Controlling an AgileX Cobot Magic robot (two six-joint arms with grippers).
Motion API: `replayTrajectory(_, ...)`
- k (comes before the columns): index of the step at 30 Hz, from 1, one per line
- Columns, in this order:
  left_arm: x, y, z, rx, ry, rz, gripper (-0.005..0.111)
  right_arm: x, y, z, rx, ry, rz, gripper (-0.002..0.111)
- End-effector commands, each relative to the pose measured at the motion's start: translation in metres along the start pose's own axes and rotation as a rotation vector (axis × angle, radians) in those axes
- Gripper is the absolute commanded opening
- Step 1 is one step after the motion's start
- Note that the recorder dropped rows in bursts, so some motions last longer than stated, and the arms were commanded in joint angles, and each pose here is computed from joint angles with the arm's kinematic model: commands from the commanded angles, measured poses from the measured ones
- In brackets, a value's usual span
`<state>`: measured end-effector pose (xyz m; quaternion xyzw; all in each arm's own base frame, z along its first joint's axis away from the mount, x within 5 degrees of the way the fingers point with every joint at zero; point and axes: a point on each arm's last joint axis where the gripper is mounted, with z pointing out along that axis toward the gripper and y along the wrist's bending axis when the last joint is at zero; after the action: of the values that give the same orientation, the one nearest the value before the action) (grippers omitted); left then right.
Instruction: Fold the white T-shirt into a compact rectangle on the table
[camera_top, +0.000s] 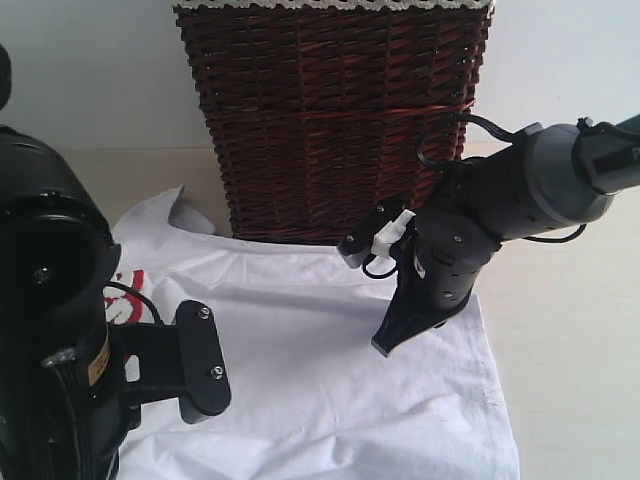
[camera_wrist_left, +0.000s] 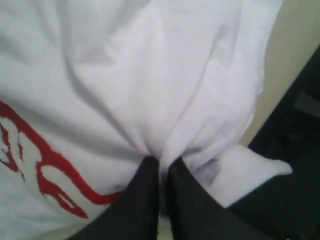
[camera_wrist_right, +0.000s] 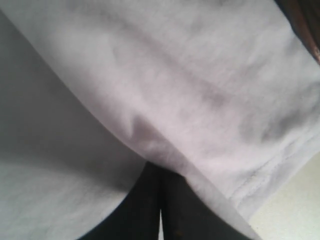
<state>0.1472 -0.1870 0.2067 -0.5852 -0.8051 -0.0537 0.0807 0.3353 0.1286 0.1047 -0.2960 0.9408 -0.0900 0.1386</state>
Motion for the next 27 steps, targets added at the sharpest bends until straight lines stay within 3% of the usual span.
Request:
replayTrajectory(1,0.001,0.008,-0.008,-0.097,0.0,-0.028,0.026,0.007,0.0,0.005,-0.007,0.036,0.004,0.0)
replayTrajectory(4,0.004,0.017,-0.017,-0.204,-0.01,-0.075,0.05,0.007,0.0,0.005,-0.007,0.034,0.004,0.0)
replayTrajectory(6,0.006,0.019,-0.026,-0.241,-0.04,-0.089,0.058,0.006,0.001,0.005,-0.008,0.029,0.004,0.0)
replayTrajectory(12,0.034,0.037,-0.055,-0.446,-0.137,-0.27,0.048,0.006,0.0,0.004,0.0,0.023,-0.008,0.0)
replayTrajectory(15,0.056,0.058,-0.047,-0.389,-0.103,-0.389,0.039,0.006,0.0,0.004,0.0,0.023,-0.008,0.0)
replayTrajectory(18,0.08,0.094,-0.025,-0.345,0.02,-0.528,0.034,0.005,-0.001,0.001,0.002,0.012,-0.006,0.002)
replayTrajectory(23,0.106,0.143,0.003,-0.229,0.081,-0.763,0.041,0.003,-0.003,-0.008,-0.003,-0.012,0.016,0.014)
replayTrajectory(26,0.12,0.166,0.021,-0.239,0.128,-0.715,0.046,0.002,-0.003,-0.008,-0.001,-0.014,0.003,0.02)
replayTrajectory(27,0.123,0.173,0.028,-0.251,0.156,-0.633,0.046,0.002,-0.003,-0.008,-0.002,-0.02,-0.004,0.022)
